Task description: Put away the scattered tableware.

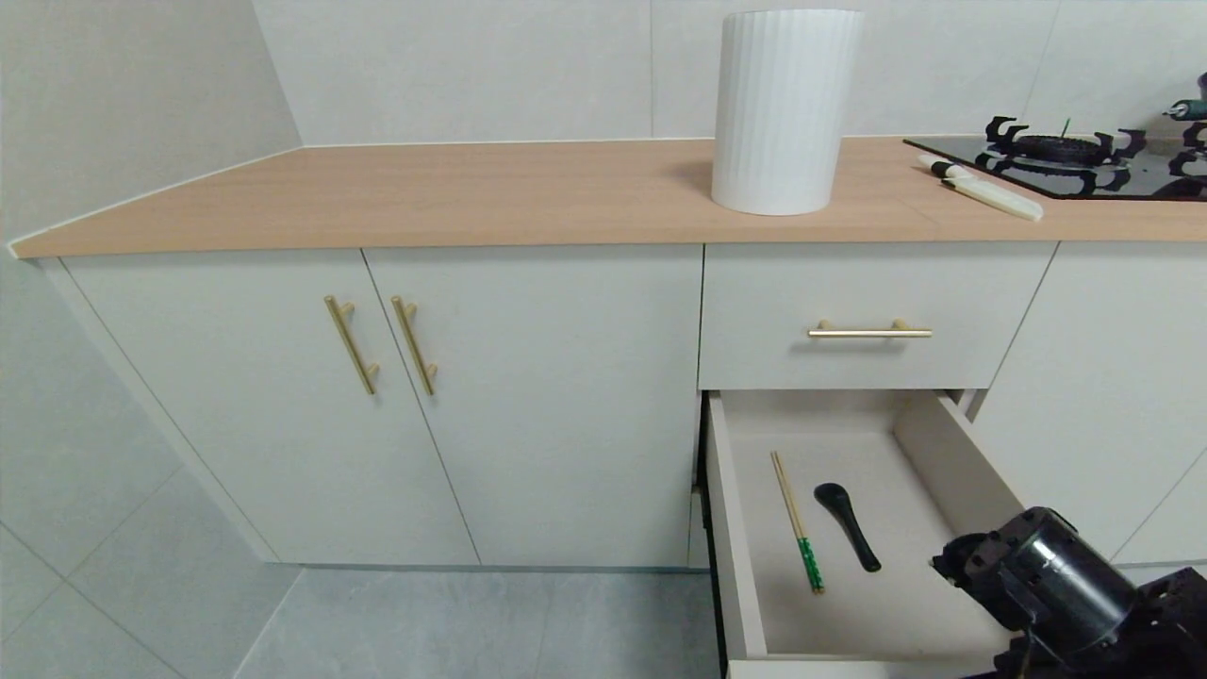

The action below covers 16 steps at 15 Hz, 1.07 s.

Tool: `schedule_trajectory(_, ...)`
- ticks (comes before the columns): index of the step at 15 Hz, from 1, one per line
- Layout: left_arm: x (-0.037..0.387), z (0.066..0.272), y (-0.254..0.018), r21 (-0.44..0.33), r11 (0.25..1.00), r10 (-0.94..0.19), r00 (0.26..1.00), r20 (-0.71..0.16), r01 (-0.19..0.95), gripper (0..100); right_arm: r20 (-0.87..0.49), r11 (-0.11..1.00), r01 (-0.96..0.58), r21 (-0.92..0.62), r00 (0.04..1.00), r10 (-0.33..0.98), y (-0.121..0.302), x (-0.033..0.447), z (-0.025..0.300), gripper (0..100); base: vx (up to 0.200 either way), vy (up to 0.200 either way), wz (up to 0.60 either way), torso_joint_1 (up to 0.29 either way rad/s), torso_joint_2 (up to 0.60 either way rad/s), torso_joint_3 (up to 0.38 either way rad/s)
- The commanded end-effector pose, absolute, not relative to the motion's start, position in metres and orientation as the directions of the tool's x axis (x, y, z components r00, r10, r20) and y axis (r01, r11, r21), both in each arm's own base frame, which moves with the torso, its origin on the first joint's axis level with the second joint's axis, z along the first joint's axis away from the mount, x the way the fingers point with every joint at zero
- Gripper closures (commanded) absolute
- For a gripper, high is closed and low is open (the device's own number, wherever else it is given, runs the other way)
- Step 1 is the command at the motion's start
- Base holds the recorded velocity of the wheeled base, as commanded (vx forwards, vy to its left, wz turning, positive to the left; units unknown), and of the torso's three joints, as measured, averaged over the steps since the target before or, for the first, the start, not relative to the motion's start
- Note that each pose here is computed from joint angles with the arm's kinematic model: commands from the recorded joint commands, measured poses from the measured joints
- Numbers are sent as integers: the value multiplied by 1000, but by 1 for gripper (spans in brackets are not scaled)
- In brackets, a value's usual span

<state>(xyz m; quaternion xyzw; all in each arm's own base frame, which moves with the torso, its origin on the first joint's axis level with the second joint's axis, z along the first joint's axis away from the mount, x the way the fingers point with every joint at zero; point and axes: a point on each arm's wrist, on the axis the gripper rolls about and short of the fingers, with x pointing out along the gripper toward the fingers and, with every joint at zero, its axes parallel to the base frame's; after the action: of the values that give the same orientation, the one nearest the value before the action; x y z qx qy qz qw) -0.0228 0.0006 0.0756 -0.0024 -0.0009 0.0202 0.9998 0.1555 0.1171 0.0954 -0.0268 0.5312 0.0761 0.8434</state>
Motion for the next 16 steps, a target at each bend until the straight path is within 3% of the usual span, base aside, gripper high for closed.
schedule_trajectory(1,-23,76,1,-5,999,41,999,2,-41,0,-888,992,-126,15,454,71,124,175,90,0,0,0,0,0,0,0)
schedule_trajectory(16,-23,76,1,-5,999,40,999,2,-40,0,-830,997,64,-39,554,-68,96,340,82,0,0,0,0,0,0,0)
